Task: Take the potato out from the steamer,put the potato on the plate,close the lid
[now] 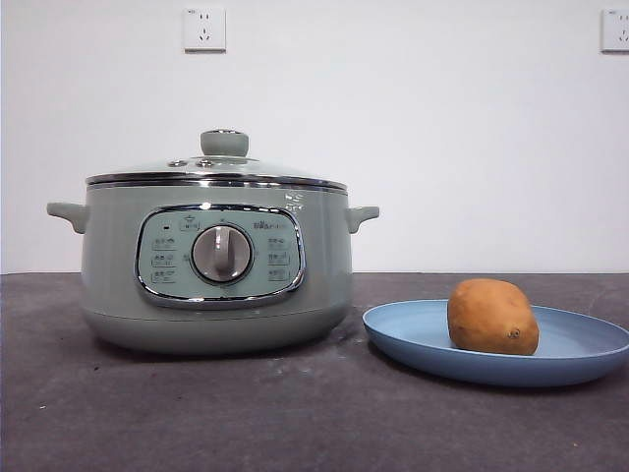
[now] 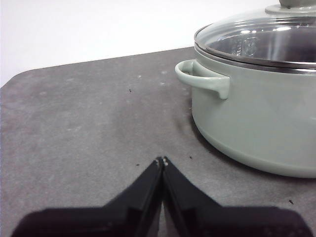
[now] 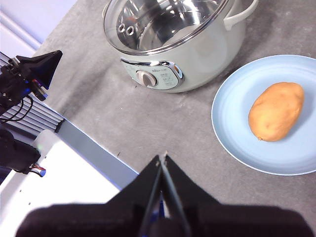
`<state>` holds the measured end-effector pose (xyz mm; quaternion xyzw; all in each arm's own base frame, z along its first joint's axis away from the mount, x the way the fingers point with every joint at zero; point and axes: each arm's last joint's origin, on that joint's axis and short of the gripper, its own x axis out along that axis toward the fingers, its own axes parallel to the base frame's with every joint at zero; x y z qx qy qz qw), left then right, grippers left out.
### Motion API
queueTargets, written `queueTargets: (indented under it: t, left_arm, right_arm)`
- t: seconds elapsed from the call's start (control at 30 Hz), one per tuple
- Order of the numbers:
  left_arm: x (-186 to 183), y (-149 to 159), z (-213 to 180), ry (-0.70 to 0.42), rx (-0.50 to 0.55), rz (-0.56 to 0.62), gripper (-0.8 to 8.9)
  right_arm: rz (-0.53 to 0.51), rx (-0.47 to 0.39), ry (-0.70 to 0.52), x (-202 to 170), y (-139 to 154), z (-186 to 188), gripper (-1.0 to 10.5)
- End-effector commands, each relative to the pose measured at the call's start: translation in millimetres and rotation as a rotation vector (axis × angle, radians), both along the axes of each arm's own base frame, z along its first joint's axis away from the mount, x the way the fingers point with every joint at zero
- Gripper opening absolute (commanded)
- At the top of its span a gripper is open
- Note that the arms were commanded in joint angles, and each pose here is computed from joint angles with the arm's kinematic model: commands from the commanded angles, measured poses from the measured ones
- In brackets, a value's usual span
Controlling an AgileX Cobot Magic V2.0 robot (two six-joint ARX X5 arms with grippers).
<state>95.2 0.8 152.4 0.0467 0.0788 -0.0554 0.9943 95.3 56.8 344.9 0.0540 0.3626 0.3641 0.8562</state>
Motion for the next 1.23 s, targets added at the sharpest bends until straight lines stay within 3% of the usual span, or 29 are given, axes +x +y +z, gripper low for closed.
queueTargets:
  t: [0.03, 0.5, 0.57, 0.67, 0.83, 1.07, 1.23]
  left_arm:
    - [0.1, 0.4, -4.4, 0.021, -0.008, 0.006, -0.03]
    - [0.1, 0.4, -4.4, 0.021, -0.008, 0.006, -0.03]
    - [0.1, 0.4, -4.4, 0.021, -0.008, 0.006, -0.03]
    - [0.1, 0.4, -4.4, 0.021, -0.008, 0.006, -0.03]
    - [0.1, 0.4, -4.4, 0.021, -0.008, 0.005, -0.03]
    - [0.1, 0.4, -4.4, 0.021, -0.008, 0.006, -0.03]
    - [0.1, 0.4, -4.4, 0.021, -0.008, 0.006, -0.03]
  right_arm:
    - [-0.003, 0.006, -0.008, -0.2, 0.0, 2.0, 0.0]
    - [0.002, 0.002, -0.015, -0.3, 0.0, 2.1, 0.0]
    - [0.003, -0.031, -0.073, -0.4, -2.0, 3.4, 0.0]
    - [-0.077, -0.059, -0.178, -2.3, -10.2, 8.2, 0.0]
    - [-0.203, 0.016, -0.367, -5.1, -23.5, 4.2, 0.0]
    - [-0.378, 0.054, -0.604, -7.4, -39.5, -40.0, 0.0]
    - [-0.449, 0.056, -0.708, -5.6, -44.3, -84.0, 0.0]
